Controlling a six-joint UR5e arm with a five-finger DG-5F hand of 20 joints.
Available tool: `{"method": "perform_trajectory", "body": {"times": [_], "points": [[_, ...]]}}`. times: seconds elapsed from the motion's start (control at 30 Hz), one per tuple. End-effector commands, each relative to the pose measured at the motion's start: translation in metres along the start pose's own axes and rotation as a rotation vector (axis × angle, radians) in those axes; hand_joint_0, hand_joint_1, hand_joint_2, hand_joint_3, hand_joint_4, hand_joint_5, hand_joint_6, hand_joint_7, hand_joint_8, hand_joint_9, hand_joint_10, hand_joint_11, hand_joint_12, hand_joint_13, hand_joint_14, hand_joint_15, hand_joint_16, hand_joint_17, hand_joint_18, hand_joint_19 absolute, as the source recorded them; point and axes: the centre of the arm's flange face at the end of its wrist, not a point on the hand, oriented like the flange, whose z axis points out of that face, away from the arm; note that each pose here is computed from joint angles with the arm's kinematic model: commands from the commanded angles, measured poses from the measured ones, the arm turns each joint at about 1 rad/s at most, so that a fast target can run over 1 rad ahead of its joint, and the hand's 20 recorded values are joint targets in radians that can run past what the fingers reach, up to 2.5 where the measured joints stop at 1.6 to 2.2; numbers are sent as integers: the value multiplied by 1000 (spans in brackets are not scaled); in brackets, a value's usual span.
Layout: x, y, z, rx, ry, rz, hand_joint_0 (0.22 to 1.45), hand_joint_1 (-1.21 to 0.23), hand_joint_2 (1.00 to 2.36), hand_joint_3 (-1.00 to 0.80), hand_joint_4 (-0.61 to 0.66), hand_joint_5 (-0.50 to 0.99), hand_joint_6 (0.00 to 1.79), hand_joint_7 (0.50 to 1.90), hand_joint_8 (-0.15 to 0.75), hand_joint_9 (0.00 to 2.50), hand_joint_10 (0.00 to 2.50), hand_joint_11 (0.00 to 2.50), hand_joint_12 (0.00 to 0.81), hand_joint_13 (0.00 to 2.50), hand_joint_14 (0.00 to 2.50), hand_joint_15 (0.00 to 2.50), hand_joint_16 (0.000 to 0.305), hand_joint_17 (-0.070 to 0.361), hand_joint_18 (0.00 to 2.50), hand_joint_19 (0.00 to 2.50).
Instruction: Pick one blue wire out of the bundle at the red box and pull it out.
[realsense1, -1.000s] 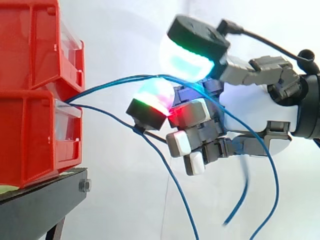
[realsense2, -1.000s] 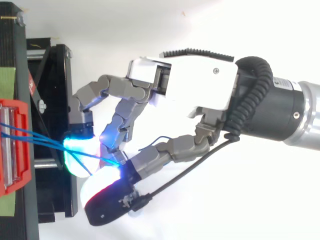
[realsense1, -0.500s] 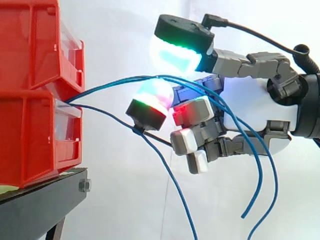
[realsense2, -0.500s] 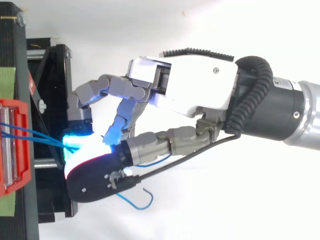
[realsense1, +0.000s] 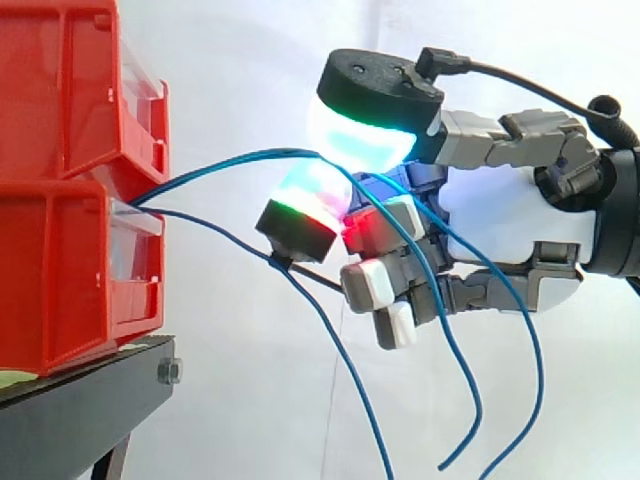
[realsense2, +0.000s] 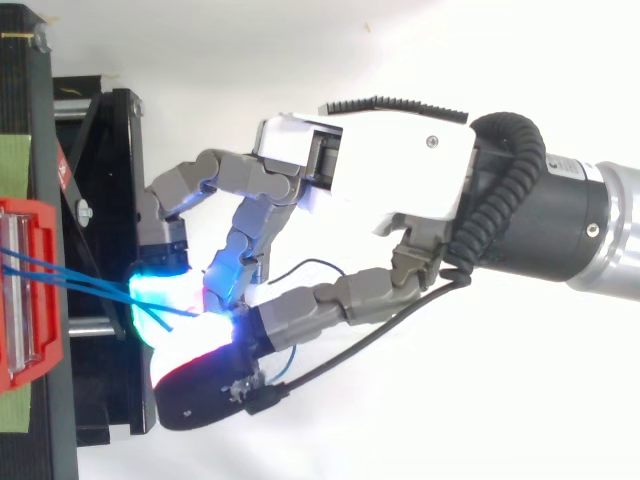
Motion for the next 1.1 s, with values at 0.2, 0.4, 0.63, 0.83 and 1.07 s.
{"method": "perform_trajectory", "body": {"times": [0.2,0.4,0.63,0.83,1.07], "points": [[0,0,0,0,0,-8,514,-730,1000,-500,324,-127,818,1136,477,1251,20,1034,512,1230,19,680,66,148,1122,641],[0,0,0,0,0,-8,567,-542,1000,-499,306,-79,718,1200,468,1344,22,971,495,1262,19,684,63,142,1134,673],[0,0,0,0,0,-8,577,-704,1019,-253,281,-78,738,1227,479,1388,23,1027,496,1279,18,678,63,141,1158,666],[0,1,0,-1,0,-7,581,-847,1024,-167,298,-106,834,1298,475,1380,24,1118,499,1283,20,682,62,140,1160,658],[0,1,0,-1,0,-7,642,-932,1021,-240,240,-132,881,1222,467,1293,25,1147,488,1244,19,690,60,135,1132,633]]}}
